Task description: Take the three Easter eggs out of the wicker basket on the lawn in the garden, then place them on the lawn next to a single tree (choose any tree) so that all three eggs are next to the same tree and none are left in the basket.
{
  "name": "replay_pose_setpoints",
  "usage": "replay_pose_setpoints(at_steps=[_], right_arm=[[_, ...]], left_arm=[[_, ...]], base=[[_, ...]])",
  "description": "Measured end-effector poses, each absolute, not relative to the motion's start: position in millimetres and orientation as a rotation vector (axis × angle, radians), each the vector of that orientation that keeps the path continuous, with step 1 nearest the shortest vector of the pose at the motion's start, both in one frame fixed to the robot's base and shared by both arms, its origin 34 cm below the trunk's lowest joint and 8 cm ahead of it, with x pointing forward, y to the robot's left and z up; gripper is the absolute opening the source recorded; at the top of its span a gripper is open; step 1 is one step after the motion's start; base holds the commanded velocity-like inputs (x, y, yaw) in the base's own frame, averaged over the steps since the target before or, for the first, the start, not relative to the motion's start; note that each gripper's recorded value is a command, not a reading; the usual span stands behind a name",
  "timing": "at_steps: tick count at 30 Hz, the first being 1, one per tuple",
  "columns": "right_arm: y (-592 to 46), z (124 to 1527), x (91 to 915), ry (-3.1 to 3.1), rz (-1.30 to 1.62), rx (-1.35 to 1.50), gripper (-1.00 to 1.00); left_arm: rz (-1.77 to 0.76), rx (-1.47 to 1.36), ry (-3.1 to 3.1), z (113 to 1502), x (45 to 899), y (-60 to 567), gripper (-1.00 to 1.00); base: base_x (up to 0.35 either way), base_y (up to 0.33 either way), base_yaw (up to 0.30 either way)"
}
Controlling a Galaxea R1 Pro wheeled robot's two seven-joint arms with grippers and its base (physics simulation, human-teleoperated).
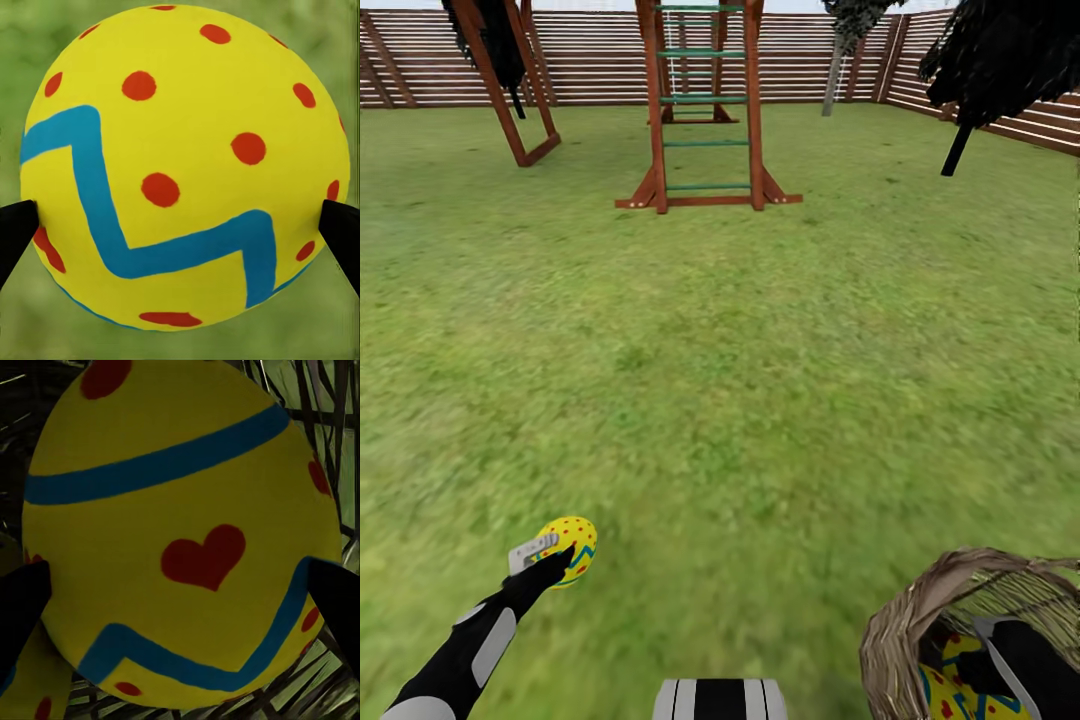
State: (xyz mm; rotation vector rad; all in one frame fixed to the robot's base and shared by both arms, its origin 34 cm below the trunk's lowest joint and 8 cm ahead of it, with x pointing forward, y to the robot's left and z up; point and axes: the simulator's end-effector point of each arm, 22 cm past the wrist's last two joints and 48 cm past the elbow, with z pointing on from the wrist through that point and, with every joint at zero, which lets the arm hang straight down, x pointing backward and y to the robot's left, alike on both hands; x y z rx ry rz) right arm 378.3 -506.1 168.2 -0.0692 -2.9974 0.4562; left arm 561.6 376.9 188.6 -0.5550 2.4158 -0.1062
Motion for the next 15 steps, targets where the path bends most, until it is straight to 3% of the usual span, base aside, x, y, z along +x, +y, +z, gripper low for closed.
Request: replay_pose_setpoints(at_steps=[15], right_arm=[[-502.8, 187.2, 397.6, -3.056, 0.459, -0.076, -1.0]], left_arm=[[-0.147, -0.559, 2.396, 205.3, 566.1, 358.6, -1.0]], base=[[0.0, 0.0, 0.009]])
